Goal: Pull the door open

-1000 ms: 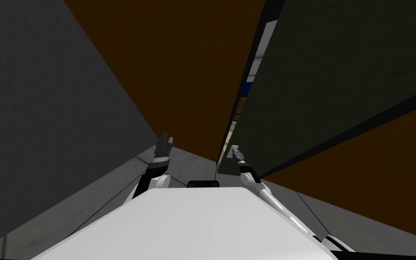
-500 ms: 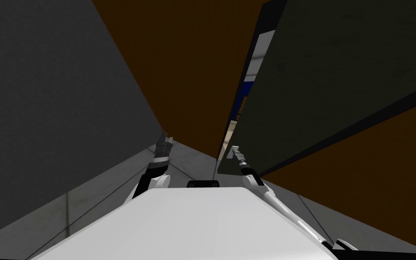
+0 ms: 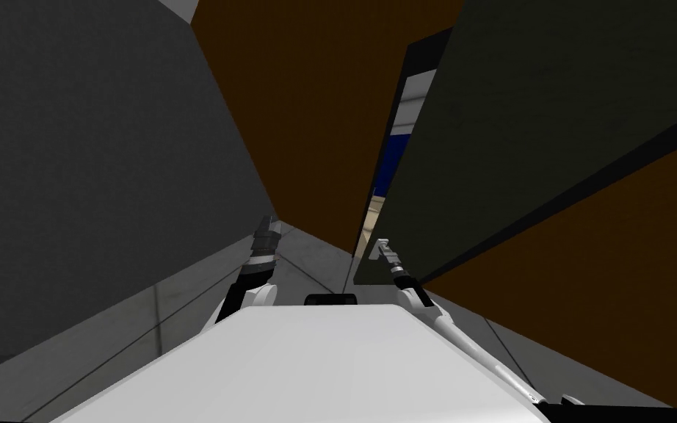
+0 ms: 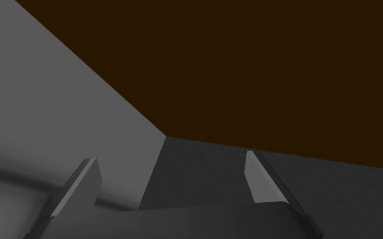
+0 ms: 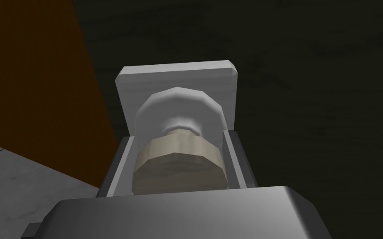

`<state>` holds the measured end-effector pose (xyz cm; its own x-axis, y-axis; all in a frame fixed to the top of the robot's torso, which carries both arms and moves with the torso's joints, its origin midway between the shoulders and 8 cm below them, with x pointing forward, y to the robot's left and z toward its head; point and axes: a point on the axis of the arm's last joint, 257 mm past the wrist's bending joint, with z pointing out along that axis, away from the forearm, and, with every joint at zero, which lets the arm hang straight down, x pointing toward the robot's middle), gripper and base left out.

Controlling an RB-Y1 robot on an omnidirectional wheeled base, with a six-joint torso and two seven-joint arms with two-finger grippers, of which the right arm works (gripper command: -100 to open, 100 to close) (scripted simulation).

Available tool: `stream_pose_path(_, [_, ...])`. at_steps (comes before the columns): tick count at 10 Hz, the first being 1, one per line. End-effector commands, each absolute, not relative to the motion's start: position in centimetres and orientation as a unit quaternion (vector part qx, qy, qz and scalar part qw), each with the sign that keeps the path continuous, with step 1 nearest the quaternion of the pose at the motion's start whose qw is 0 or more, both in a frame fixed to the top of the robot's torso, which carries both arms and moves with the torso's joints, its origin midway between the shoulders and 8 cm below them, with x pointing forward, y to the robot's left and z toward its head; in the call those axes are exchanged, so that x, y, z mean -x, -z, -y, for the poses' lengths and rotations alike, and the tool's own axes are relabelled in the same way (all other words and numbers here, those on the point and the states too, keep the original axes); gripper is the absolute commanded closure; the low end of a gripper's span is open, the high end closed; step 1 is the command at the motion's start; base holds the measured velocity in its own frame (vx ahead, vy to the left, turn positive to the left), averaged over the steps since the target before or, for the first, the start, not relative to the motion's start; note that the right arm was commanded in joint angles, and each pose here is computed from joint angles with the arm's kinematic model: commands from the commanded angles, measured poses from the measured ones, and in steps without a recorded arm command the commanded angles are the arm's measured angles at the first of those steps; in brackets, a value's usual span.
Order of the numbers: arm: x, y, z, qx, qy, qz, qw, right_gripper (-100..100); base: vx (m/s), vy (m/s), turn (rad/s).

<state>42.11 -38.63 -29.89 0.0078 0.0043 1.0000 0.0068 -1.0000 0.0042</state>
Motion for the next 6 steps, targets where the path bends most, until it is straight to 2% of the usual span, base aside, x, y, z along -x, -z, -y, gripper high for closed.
stream_pose_path(1, [-41.82,29.92,38.36,0.709,0.705,0.008,0.007,100,-0.249,-0.065,0.170])
stream_pose_path(6, [-40.98,29.72,38.28,0.707,0.706,0.020,0.020,100,-0.207,-0.093,0.141])
